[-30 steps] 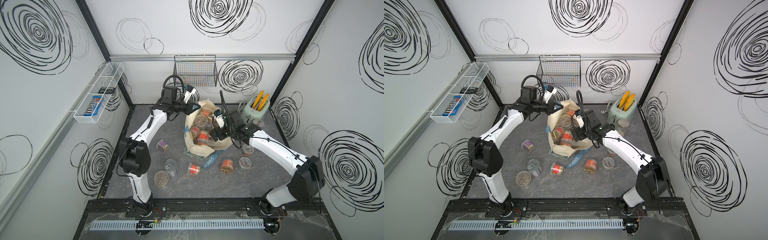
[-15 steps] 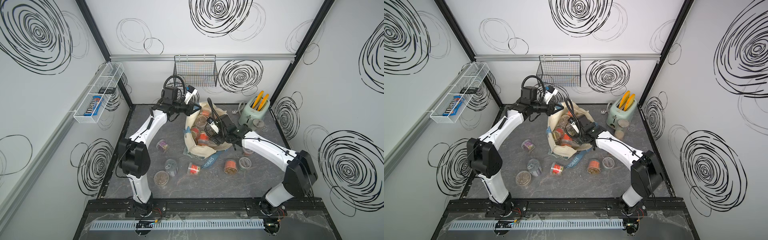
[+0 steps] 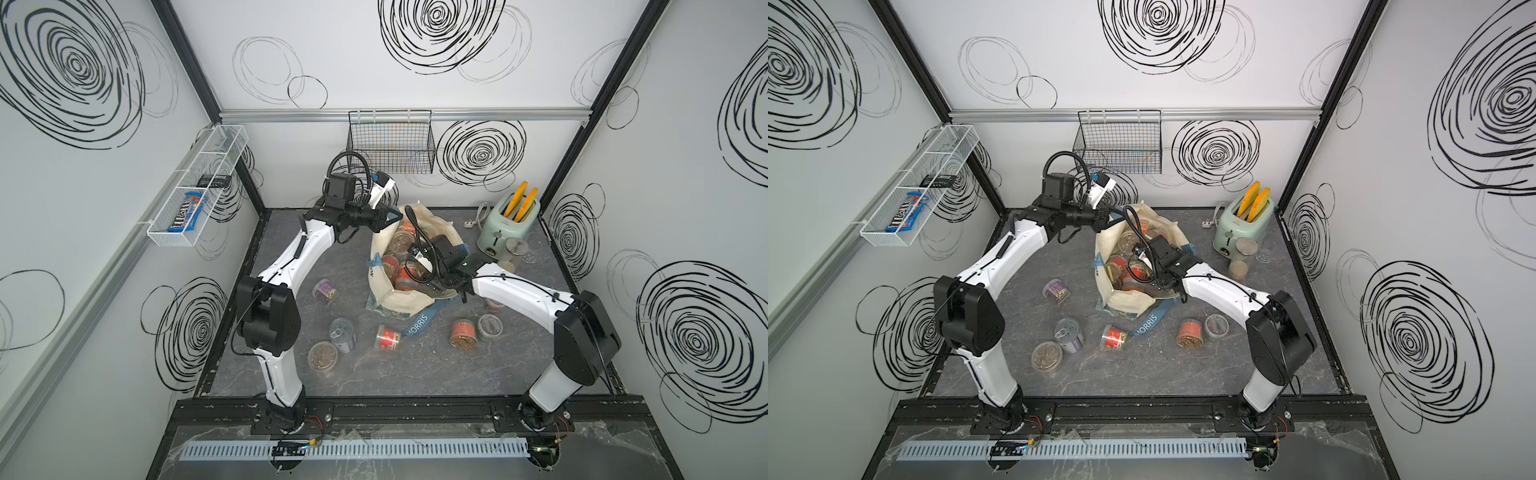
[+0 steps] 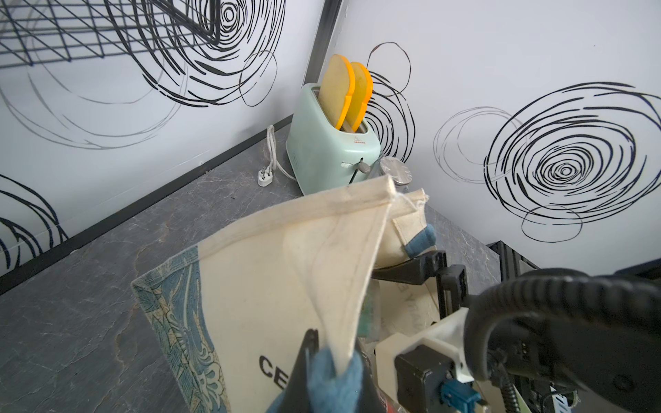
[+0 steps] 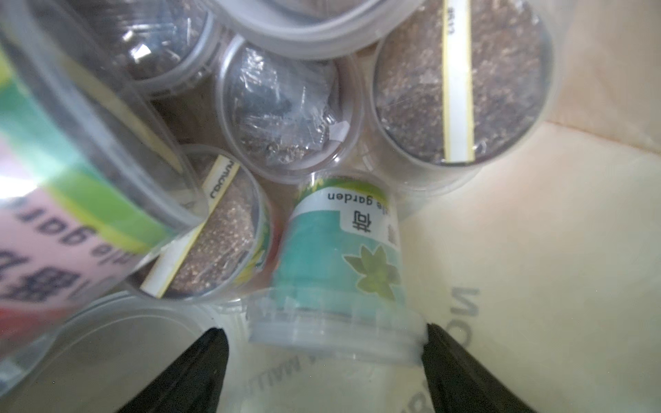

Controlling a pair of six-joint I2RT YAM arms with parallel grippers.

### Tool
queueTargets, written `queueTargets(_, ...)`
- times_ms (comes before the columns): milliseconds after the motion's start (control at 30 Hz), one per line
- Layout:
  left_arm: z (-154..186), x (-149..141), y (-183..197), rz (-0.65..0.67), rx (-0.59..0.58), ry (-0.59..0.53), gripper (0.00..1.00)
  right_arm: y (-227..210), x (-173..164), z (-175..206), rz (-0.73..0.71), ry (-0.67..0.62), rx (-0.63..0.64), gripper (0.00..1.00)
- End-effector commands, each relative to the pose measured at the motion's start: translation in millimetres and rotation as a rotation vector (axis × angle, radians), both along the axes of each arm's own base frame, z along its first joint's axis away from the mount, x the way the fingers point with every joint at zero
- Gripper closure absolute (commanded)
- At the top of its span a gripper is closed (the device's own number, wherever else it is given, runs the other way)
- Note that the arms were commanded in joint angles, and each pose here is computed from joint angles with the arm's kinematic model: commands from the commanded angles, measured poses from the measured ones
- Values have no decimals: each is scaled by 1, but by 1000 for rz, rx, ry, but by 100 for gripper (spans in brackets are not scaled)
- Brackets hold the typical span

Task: Take out the seed jars from the canvas bag
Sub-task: Pick up the seed jar from the canvas bag.

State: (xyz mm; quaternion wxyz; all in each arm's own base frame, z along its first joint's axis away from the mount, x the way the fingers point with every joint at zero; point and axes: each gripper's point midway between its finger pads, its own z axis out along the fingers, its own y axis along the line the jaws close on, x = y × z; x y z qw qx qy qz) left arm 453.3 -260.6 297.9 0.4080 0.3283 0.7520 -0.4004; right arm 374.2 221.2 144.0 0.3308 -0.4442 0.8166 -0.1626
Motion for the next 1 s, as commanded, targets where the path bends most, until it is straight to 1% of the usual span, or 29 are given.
queueTargets(0,64,-22,-9,-101,-89,-195,100,8,3,-1,63,-33,-4,11)
queueTargets(33,65,-23,-9,-104,-91,-196,100,10,2,-3,84,-30,-5,12)
queueTargets(100,66,-24,-10,-105,-92,-196,100,12,1,-7,115,-38,-5,16)
queueTargets(267,67,-24,-8,-102,-87,-206,100,10,1,-8,112,-45,9,23)
queueTargets(467,63,-21,-4,-89,-81,-207,100,9,-4,13,96,-76,65,28)
queueTargets(700,61,-13,3,-67,-79,-212,100,6,-15,45,85,-99,170,30)
queueTargets(967,56,-9,7,-55,-80,-209,100,9,-34,70,77,-58,304,31)
